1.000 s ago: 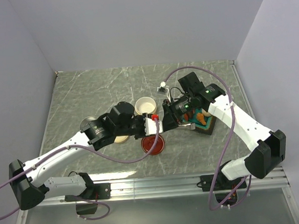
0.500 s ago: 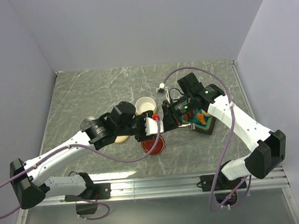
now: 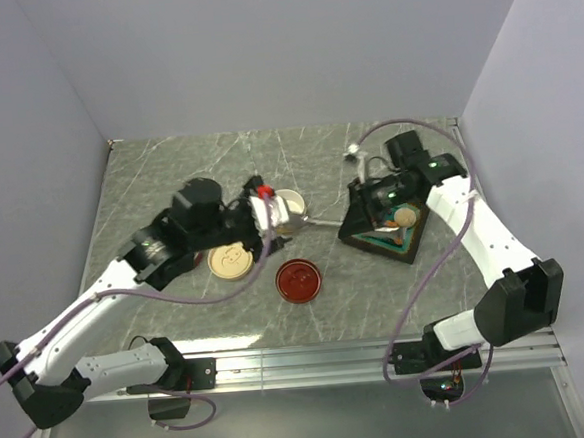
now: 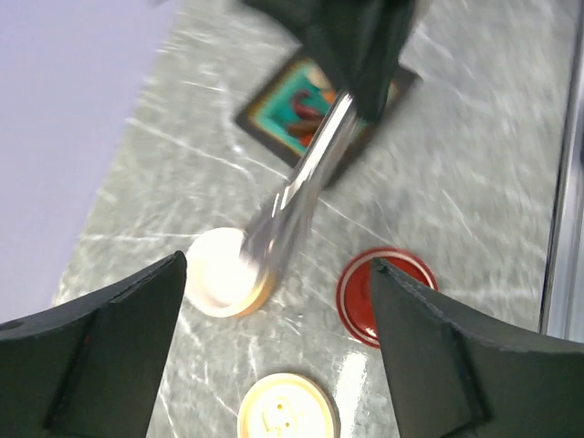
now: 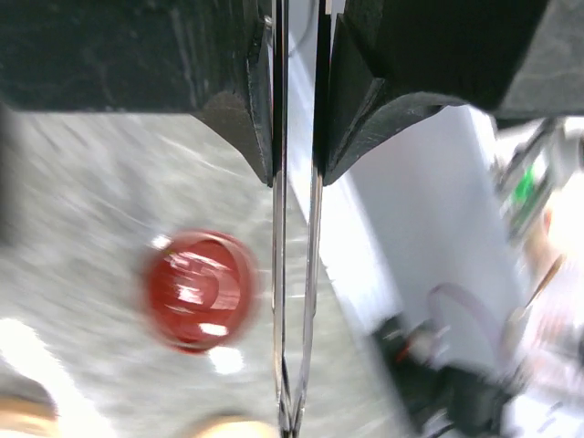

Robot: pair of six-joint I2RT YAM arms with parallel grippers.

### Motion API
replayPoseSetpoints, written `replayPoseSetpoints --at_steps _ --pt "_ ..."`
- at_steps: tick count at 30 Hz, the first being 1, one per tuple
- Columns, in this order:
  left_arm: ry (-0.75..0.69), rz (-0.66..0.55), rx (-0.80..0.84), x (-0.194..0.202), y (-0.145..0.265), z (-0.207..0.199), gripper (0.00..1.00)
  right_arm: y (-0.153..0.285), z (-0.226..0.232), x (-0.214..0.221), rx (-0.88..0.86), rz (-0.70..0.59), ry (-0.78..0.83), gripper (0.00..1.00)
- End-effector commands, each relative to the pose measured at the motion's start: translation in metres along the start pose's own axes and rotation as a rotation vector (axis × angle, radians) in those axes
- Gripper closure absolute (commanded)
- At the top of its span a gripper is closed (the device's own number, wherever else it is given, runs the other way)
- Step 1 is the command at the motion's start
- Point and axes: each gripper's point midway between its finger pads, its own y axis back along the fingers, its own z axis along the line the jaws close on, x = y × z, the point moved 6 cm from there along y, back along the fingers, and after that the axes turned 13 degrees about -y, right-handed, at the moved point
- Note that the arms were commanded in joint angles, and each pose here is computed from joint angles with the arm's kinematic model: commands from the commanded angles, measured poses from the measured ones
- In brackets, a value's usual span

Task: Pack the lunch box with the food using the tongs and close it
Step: Pick up the food using the clamp

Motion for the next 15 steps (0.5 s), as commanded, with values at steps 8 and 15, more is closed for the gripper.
replayPoseSetpoints --at_steps 8,15 --pt "0.34 -0.068 -0.153 0.004 0.055 0.035 0.02 0.112 -0.075 0.026 0.469 -0.164 -0.105 0.61" --pt "0.524 -0.068 -0.209 0.035 0.067 0.047 0.01 0.152 -0.093 0.046 0.644 -0.208 -0.179 0.55"
